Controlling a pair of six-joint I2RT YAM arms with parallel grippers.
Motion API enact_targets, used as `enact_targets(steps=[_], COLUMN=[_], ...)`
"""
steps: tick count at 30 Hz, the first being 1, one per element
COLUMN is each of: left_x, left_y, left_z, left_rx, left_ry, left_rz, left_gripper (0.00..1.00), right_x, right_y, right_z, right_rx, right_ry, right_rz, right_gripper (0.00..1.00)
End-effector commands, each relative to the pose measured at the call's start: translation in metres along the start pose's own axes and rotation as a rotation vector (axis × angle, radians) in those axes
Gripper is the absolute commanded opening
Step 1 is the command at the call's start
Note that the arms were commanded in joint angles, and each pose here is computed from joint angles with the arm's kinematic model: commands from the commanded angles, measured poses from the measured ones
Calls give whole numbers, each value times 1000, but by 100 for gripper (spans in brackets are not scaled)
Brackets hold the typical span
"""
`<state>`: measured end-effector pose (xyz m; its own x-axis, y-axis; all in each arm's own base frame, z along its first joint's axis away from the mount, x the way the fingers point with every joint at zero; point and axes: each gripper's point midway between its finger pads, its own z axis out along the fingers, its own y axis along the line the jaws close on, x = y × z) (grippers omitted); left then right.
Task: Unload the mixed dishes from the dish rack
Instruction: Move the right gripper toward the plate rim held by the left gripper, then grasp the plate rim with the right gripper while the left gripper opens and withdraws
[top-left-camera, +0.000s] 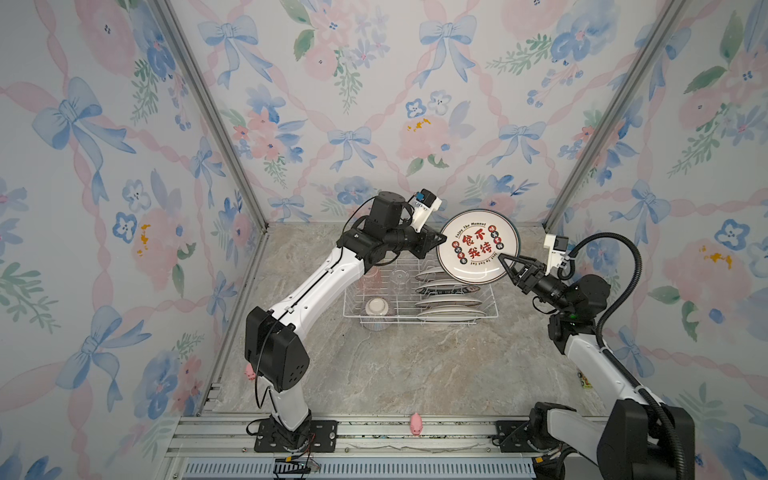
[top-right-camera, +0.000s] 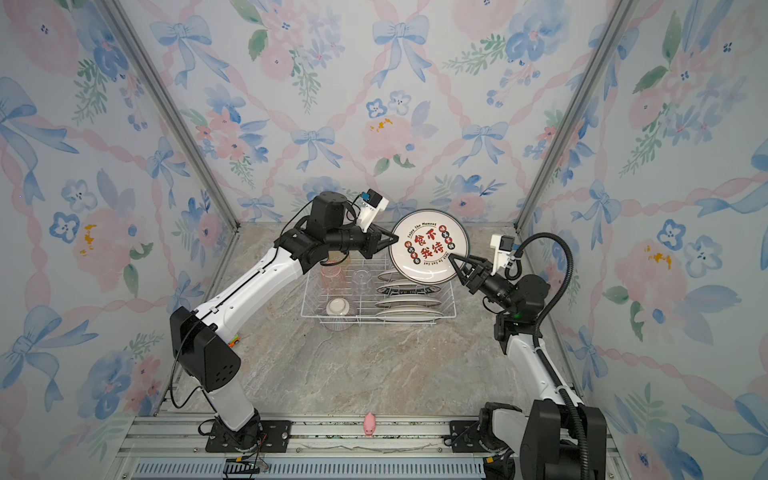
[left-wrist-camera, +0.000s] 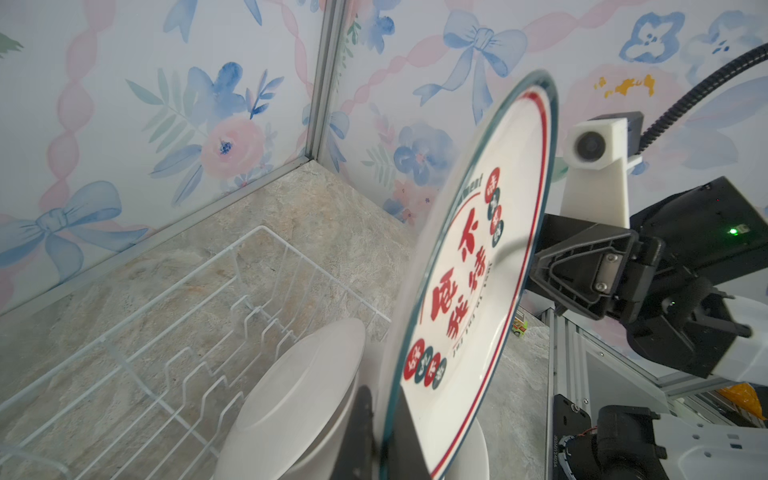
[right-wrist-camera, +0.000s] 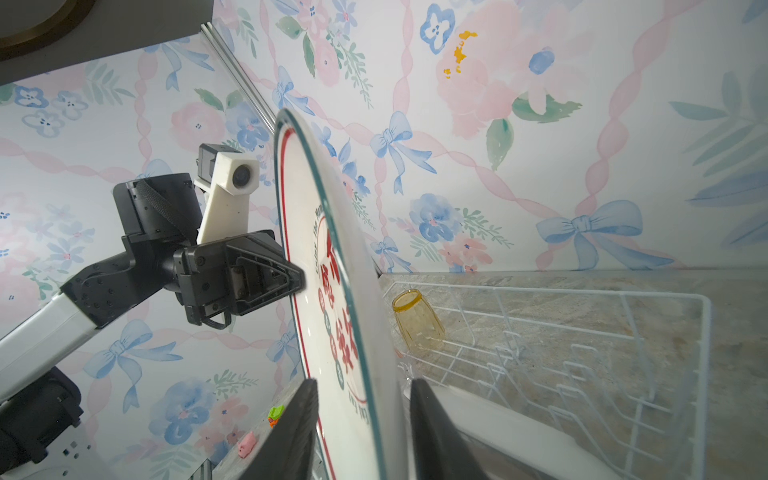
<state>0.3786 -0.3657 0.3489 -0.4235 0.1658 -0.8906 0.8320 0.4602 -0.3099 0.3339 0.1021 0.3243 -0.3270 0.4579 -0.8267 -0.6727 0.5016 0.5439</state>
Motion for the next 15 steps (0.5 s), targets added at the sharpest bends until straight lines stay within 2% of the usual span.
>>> enact_targets(steps=[1,4,9,15], left_x=[-29,-28,-27,-20], left_y=[-19,-21,-21,-13], left_z=[-2,0,1,9], left_rx=[77,93,100,83], left_ry=[-80,-79,-74,-58], left_rz=[30,27,22,5], left_gripper=[0,0,0,0], right_x=[-6,-5,-7,-13], right_y=[9,10,11,21], right_z=[4,5,6,4], right_rx=[-6,-6,-4,-13], right_ry=[-2,7,2,-11], right_rz=[-44,-43,-42,-57], right_gripper=[36,28,0,0])
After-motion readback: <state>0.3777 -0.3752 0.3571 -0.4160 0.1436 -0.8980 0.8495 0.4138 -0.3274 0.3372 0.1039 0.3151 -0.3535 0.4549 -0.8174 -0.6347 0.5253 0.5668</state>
